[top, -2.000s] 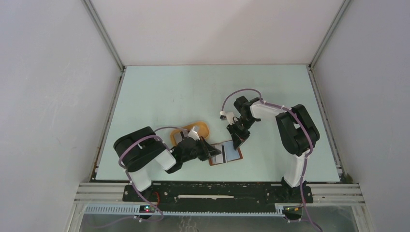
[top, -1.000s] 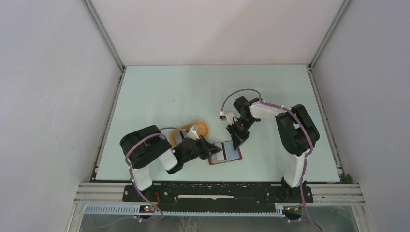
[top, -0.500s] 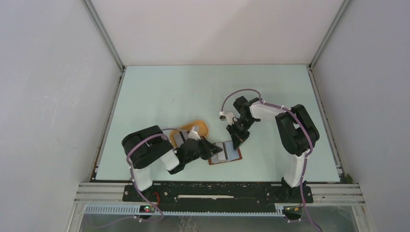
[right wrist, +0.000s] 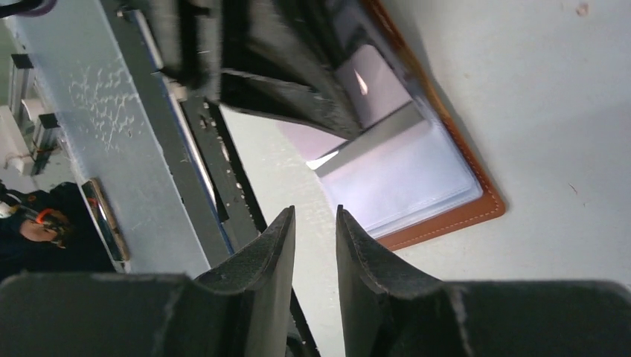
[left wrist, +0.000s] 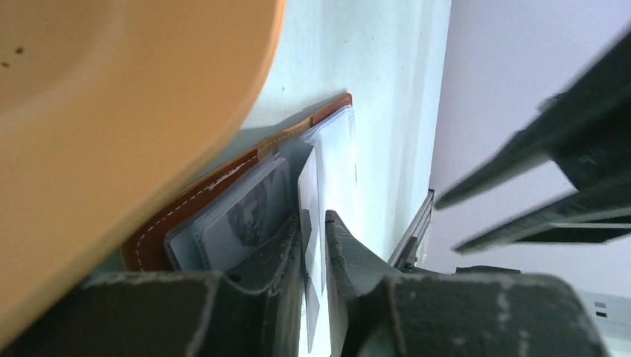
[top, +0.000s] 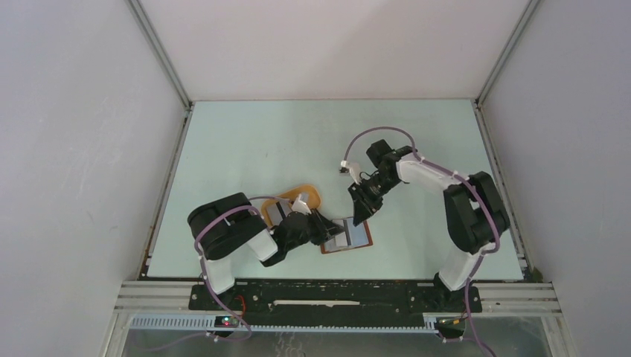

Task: Put the credit cards into the card holder
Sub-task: Insert the credit card into the card holder.

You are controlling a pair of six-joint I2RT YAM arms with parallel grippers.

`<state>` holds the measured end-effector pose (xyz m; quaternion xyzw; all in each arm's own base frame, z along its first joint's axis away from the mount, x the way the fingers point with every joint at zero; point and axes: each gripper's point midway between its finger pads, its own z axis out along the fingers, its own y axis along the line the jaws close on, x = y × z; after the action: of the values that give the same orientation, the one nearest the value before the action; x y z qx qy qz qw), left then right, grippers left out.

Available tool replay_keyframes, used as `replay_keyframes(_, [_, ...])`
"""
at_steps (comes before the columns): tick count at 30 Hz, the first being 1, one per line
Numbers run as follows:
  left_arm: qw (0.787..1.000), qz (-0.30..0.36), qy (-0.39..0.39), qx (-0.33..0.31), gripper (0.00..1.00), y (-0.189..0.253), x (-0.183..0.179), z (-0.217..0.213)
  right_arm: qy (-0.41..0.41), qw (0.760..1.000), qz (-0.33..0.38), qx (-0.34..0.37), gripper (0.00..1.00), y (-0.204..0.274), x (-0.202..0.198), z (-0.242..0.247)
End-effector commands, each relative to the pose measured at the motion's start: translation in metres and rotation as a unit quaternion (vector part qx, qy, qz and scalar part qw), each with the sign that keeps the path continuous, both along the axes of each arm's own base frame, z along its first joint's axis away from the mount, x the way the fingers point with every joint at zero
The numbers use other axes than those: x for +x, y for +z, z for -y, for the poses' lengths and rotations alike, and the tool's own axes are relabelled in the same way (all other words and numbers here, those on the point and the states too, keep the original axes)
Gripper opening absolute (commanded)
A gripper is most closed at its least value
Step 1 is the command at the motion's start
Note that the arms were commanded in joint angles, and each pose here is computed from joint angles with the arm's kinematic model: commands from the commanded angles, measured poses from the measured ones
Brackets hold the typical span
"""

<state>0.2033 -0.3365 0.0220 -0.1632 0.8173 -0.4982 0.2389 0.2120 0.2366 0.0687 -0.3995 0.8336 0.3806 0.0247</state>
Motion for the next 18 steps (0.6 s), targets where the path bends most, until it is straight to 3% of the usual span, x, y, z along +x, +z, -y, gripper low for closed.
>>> replay_keyframes(1, [0.999,-0.007,-0.002,0.037,0.22,-0.014,-0.002,-0.005,0.055,0.991,0.075,0.098,0.34,0.045,-0.011,-0.013])
replay_keyframes(4, [0.999,-0.007,-0.003,0.037,0.22,-0.014,-0.003,-0.005,0.085,0.977,0.149,0.129,0.33,0.061,-0.017,-0.015])
replay_keyframes(7, [0.999,-0.006,-0.002,0.037,0.23,-0.014,-0.002,-0.006,0.12,0.948,0.249,0.161,0.32,0.075,-0.025,-0.017])
replay_keyframes(9, [0.999,-0.008,-0.007,0.036,0.23,-0.014,-0.003,-0.006,0.164,0.91,0.332,0.184,0.34,0.077,-0.035,-0.021])
replay_keyframes(12, [0.999,-0.01,-0.014,0.031,0.24,-0.013,-0.004,-0.005,0.269,0.825,0.447,0.216,0.36,0.07,-0.053,-0.024])
replay_keyframes(18, [0.999,-0.011,-0.015,0.031,0.24,-0.015,-0.004,-0.008,0.353,0.756,0.525,0.166,0.29,0.047,-0.053,-0.049])
